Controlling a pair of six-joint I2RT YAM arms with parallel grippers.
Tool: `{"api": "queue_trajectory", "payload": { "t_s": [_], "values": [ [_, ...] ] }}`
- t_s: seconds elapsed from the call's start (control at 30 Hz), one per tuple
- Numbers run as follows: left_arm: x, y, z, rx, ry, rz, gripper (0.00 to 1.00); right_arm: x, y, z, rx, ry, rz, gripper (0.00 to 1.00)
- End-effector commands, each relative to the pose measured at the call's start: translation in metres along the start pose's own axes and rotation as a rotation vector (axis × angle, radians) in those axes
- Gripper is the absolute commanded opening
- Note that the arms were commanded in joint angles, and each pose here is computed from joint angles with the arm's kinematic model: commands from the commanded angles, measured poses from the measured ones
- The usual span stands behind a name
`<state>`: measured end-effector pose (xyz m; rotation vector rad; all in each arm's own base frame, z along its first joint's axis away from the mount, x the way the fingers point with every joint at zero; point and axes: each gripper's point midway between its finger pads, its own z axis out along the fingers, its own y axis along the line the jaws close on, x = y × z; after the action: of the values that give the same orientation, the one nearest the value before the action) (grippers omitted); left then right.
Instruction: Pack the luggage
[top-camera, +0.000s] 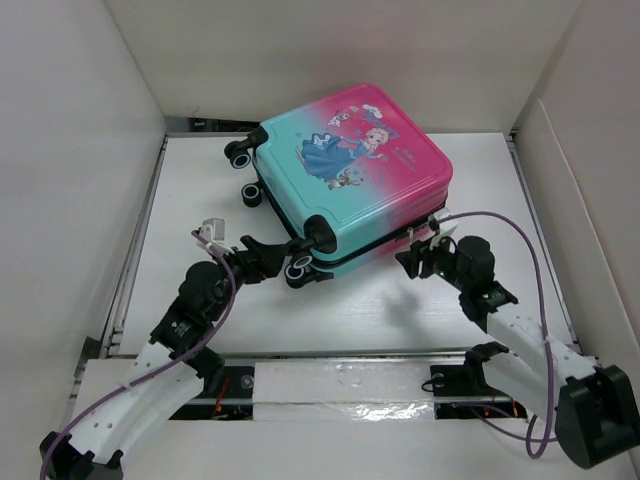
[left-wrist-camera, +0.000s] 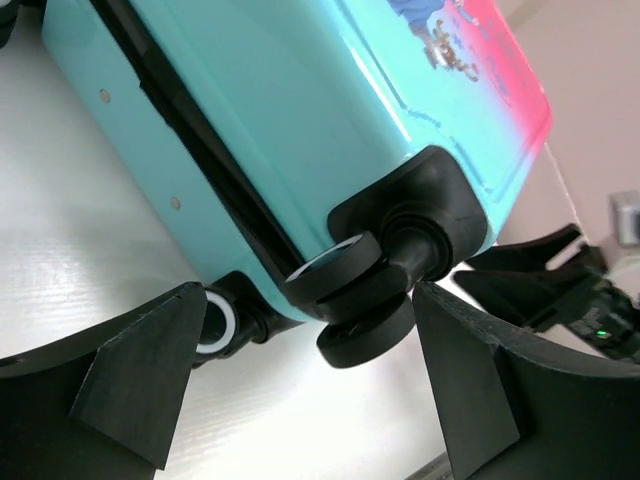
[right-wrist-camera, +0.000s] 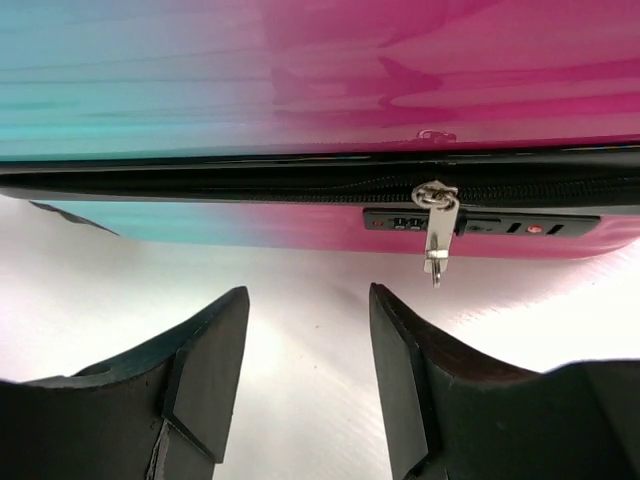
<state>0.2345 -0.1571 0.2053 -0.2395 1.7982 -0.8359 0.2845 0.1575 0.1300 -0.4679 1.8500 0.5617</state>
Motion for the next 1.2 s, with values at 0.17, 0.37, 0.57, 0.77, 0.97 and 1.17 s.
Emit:
{"api": "queue_trajectory", "payload": {
  "t_s": [0.17,0.37,0.57,0.77,0.97,1.17],
  "values": [
    [0.009,-0.004,0.000,0.009,0.062,0.010,0.82,-0.039,-0.033,-0.016,0.131,-0.070,-0.013,0.68],
    [-0.005,-0.025,0.009,0.082,0.027,-0.002,0.82,-0.036,-0.053,0.013,0.137,0.089,-0.072,0.66],
    [0.002,-0.040,0.018,0.167,0.057,0.023,0.82,-0.024,-0.046,0.029,0.061,0.088,-0.055,0.55],
    [0.007,-0.041,0.029,0.179,0.074,0.049,0.81,-0.018,-0.048,0.038,0.049,0.071,-0.057,0.50],
    [0.014,-0.041,0.040,0.197,0.083,0.058,0.77,-0.026,-0.045,0.047,0.019,-0.014,-0.067,0.23],
    [0.016,-0.051,0.047,0.251,0.087,0.054,0.62,-0.022,-0.022,0.040,-0.010,-0.038,-0.068,0.00]
  ]
}}
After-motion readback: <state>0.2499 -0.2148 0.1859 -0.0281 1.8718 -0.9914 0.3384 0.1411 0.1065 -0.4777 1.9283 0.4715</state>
